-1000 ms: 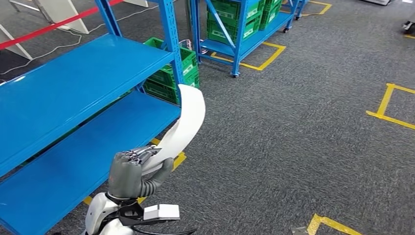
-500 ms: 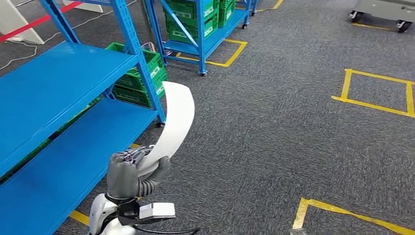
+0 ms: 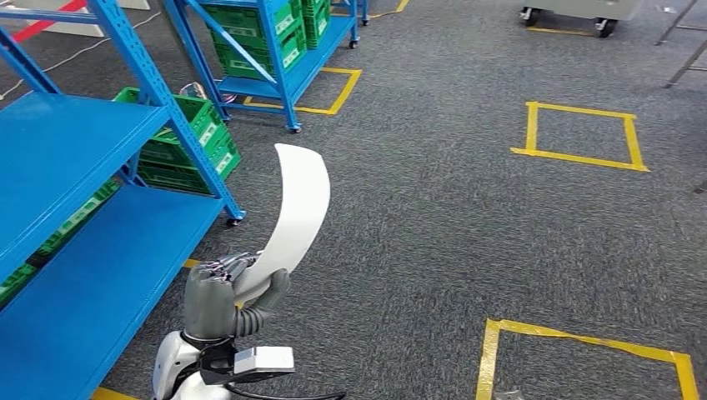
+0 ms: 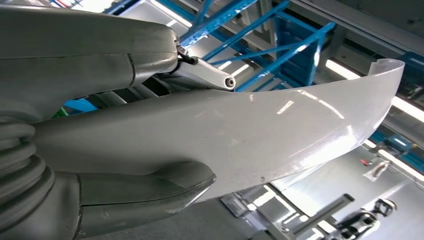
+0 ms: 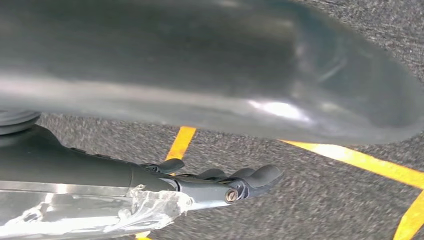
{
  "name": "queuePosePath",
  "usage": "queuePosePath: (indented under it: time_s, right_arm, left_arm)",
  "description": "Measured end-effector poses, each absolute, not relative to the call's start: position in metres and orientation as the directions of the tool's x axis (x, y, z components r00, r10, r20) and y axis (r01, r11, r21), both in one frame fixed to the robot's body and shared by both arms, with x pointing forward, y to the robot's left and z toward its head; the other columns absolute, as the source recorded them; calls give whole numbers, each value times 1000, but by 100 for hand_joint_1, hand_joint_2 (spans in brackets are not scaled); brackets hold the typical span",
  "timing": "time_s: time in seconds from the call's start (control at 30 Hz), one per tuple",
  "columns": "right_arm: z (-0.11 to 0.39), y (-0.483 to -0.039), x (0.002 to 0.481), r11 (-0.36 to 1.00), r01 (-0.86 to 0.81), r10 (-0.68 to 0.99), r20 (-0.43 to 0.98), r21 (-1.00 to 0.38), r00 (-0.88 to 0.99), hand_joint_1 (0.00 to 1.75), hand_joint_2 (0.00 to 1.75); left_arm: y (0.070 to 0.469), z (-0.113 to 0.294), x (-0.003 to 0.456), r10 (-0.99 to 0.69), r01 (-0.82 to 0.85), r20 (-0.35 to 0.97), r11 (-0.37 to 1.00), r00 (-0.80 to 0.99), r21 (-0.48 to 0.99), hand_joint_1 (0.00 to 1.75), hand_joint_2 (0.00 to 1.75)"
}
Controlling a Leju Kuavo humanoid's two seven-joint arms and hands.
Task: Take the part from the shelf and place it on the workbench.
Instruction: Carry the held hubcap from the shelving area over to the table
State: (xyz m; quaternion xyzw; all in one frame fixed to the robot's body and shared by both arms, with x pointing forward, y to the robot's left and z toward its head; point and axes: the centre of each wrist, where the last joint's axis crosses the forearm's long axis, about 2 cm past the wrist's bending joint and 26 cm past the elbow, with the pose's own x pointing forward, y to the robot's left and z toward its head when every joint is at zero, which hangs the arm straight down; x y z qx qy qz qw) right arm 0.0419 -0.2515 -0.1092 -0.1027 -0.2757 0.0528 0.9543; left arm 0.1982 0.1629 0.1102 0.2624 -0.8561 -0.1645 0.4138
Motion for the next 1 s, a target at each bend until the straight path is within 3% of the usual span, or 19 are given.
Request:
queuePosePath:
  time_s: [1.0]
  right_arm:
    - [-109, -250, 41, 971, -77, 187, 516, -227, 836, 0, 0]
  left_arm:
    - [154, 102, 196, -532, -183, 628, 825, -567, 534, 175, 175]
